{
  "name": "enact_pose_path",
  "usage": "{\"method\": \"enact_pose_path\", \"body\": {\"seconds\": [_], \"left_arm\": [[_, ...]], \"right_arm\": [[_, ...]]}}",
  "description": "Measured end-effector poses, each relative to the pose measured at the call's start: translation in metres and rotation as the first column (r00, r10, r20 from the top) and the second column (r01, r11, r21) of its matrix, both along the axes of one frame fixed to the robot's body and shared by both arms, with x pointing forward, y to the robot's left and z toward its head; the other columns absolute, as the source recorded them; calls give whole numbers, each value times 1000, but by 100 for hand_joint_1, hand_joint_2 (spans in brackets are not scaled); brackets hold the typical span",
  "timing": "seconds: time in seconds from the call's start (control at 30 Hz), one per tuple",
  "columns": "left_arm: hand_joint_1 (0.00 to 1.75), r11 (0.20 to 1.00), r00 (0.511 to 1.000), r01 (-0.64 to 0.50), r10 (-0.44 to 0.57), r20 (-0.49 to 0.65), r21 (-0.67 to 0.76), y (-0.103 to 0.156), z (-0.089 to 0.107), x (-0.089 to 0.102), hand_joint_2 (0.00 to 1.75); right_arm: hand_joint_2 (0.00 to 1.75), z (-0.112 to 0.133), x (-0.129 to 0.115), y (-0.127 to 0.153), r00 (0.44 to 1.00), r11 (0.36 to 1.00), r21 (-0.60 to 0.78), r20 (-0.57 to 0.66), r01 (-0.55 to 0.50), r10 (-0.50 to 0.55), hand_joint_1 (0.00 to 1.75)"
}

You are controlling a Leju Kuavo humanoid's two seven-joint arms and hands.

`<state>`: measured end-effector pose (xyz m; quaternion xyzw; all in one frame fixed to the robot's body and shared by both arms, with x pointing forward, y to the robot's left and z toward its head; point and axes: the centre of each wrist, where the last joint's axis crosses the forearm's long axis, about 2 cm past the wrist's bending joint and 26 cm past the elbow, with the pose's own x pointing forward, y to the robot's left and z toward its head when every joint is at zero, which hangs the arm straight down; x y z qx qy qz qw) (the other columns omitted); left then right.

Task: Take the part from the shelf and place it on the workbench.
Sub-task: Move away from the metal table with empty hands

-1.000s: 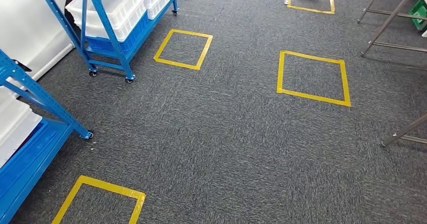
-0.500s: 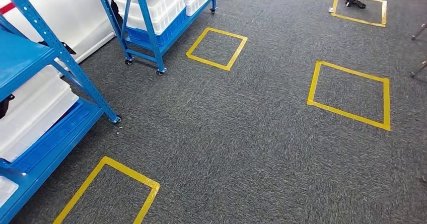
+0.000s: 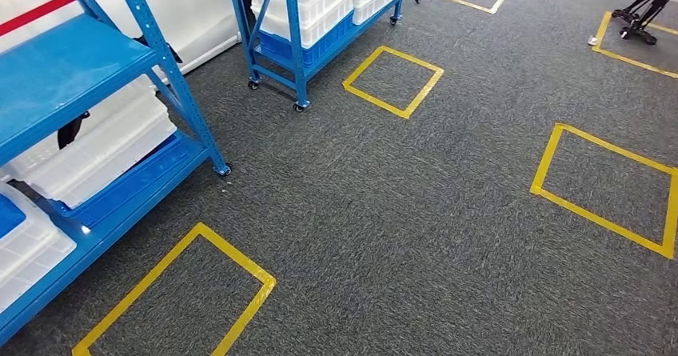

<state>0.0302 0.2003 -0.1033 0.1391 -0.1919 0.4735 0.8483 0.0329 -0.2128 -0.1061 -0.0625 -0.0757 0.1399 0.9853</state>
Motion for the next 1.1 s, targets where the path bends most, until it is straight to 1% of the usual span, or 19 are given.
{"method": "enact_pose_path", "body": {"seconds": [0.3,0.47,0.77,1.1], "left_arm": [[0,1000,1000,-2,2,6,-3,-1,0,1,0],[0,1000,1000,-24,24,0,-4,-1,0,1,0],[0,999,999,-33,33,-6,16,0,0,0,0],[0,998,999,-48,48,0,38,0,0,-1,0]], "right_arm": [[0,0,-2,-1,1000,1000,-1,-2,0,0,0],[0,0,-1,-1,1000,1000,-1,5,0,0,0],[0,0,-3,0,1000,1000,3,8,-1,1,0],[0,0,1,0,1000,1000,4,8,12,-12,0]]}}
